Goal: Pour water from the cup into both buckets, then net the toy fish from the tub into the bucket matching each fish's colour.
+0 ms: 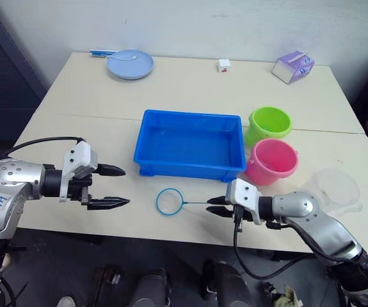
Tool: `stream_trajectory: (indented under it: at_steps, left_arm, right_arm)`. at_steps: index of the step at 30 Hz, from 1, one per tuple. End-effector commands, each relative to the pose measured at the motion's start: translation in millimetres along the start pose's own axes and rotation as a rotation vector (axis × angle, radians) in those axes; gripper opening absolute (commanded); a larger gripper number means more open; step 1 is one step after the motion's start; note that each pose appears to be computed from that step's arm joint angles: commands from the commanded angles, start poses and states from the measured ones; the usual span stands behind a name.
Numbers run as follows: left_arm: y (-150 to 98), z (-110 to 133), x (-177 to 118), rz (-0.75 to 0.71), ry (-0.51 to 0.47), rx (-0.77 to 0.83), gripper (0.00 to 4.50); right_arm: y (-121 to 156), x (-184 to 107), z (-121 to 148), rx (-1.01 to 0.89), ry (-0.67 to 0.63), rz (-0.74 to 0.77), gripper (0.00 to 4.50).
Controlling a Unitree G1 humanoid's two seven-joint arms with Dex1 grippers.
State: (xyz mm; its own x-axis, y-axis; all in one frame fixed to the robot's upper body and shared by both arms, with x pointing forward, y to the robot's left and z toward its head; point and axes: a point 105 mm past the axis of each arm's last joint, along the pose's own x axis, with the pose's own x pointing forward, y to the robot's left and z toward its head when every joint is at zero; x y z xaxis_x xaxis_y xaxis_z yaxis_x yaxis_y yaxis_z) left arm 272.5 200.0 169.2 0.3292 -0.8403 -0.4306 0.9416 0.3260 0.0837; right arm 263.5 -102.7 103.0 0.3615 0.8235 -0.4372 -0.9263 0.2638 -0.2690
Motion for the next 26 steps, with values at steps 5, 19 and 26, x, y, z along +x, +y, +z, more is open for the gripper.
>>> stream_trajectory:
  at_steps: [5,19,26]
  left_arm:
    - [20.8,14.3,-4.7,0.052,-0.101,-0.003,4.5]
    - [49.4,19.8,-9.6,0.046,-0.115,0.017,4.5]
    - [54.0,10.8,-29.7,0.075,-0.084,0.021,4.5]
  right_arm:
    - [-20.2,-75.9,25.6,0.079,-0.044,-0.258,4.45]
    - [10.3,-167.2,16.2,0.2,0.035,-0.483,4.45]
    - [21.5,-194.8,6.5,0.232,0.121,-0.524,4.45]
